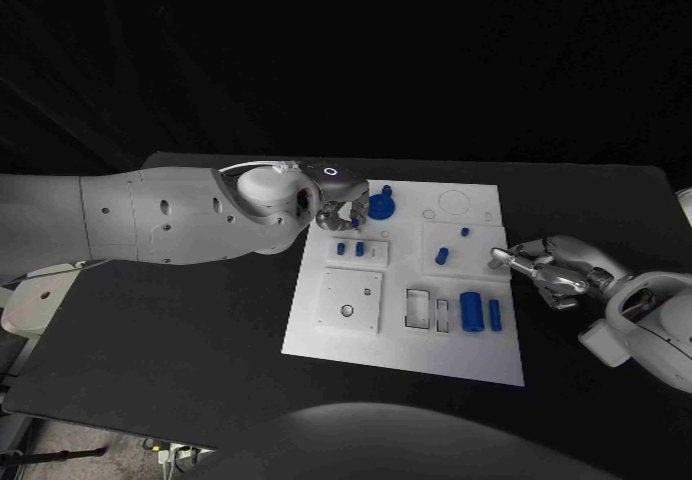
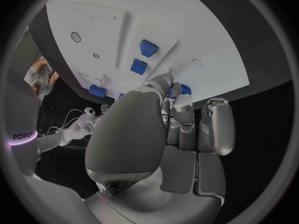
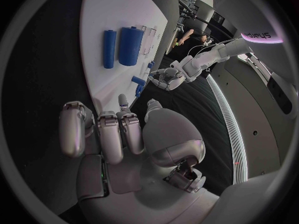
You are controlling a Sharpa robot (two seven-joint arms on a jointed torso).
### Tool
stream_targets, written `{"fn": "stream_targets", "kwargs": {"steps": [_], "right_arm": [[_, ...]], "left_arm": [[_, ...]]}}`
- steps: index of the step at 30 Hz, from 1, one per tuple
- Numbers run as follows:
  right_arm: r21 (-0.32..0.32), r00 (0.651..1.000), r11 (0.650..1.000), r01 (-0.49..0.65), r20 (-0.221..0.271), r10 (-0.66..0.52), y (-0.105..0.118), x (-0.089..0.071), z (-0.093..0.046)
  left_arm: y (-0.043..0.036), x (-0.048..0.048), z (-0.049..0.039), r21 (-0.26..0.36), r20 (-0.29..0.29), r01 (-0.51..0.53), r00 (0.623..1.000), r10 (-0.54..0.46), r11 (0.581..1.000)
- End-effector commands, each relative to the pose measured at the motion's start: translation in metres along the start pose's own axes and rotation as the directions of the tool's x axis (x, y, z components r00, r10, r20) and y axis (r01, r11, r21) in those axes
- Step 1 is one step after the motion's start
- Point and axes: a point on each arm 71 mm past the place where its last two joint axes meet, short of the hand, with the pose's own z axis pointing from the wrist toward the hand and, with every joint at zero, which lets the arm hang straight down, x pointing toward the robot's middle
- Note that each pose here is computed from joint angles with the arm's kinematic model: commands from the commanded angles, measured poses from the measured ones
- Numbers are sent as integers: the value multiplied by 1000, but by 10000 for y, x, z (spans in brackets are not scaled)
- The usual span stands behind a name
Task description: Assemble the parts on the task board
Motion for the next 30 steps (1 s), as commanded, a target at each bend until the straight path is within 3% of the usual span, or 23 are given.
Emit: {"fn": "stream_targets", "kwargs": {"steps": [1,30], "right_arm": [[-4,1000,1000,-1,-19,1,1,22,4],[0,1000,1000,-2,-16,2,-19,14,6]], "left_arm": [[-8,17,1,1,-25,1,1000,-1,1000],[-48,80,45,13,-51,12,999,-12,1000]]}}
